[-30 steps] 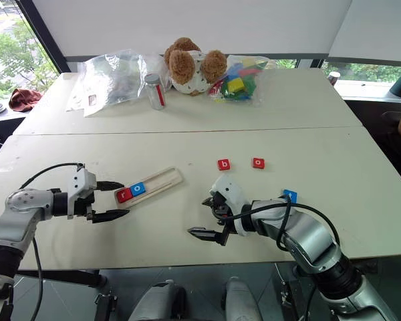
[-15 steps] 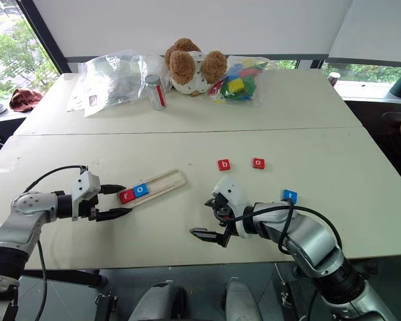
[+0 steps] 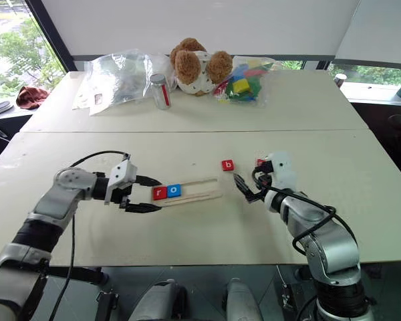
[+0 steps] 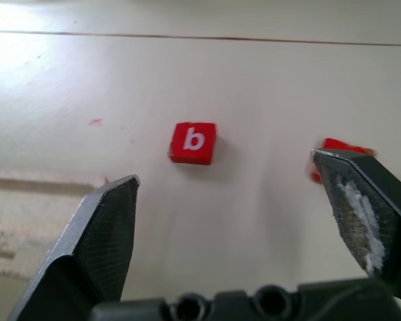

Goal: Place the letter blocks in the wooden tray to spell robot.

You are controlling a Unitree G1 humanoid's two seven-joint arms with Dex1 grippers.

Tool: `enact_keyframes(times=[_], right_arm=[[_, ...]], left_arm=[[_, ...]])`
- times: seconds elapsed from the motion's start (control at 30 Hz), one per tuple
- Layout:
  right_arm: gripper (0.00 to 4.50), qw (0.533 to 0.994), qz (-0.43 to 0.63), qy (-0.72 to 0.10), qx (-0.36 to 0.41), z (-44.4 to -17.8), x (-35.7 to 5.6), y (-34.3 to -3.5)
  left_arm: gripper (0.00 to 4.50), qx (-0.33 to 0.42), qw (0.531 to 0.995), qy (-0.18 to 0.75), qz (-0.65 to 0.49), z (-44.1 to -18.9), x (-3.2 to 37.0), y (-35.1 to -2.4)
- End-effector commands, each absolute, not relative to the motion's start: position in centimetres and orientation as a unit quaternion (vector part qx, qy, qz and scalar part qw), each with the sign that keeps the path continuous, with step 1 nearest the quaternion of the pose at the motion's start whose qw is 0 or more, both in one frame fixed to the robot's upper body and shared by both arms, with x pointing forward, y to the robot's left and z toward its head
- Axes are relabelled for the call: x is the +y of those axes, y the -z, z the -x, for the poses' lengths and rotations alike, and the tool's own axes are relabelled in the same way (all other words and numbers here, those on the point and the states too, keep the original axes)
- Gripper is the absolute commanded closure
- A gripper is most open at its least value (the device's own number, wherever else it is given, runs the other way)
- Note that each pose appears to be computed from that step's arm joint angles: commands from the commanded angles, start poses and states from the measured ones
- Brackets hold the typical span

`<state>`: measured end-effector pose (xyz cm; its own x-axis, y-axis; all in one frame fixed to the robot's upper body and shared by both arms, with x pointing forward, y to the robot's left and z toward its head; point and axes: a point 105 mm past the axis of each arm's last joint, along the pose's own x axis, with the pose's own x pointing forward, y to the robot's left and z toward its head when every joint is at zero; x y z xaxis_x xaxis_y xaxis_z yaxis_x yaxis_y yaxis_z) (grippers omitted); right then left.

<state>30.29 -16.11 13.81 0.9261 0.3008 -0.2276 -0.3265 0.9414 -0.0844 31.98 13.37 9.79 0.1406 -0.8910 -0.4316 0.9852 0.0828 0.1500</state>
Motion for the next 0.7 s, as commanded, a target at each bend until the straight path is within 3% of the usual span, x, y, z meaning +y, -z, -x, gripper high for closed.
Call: enact_keyframes(times=[0.03, 0.33, 0.4, 0.43, 0.7], right_arm=[[0.00, 0.987, 0.058, -0.125, 0.081, -30.1, -17.0, -15.6], [0.00, 0.982, 0.061, -0.140, 0.115, -30.2, -16.1, -15.0], [0.00, 0.980, 0.062, -0.144, 0.122, -30.3, -15.8, -14.8], [0.00, 0.980, 0.061, -0.144, 0.125, -30.4, -15.7, -14.7], [0.00, 0.974, 0.061, -0.173, 0.131, -32.3, -13.1, -14.6]], left_arm=[[1.41, 0.113, 0.702, 0.665, -0.228, -32.2, 12.4, -9.2], [1.41, 0.119, 0.688, 0.672, -0.246, -33.0, 11.5, -7.6], [0.35, 0.114, 0.690, 0.673, -0.242, -32.9, 11.4, -7.6], [0.03, 0.111, 0.692, 0.672, -0.240, -32.9, 11.4, -7.7], [0.03, 0.090, 0.717, 0.655, -0.221, -32.2, 12.9, -9.8]])
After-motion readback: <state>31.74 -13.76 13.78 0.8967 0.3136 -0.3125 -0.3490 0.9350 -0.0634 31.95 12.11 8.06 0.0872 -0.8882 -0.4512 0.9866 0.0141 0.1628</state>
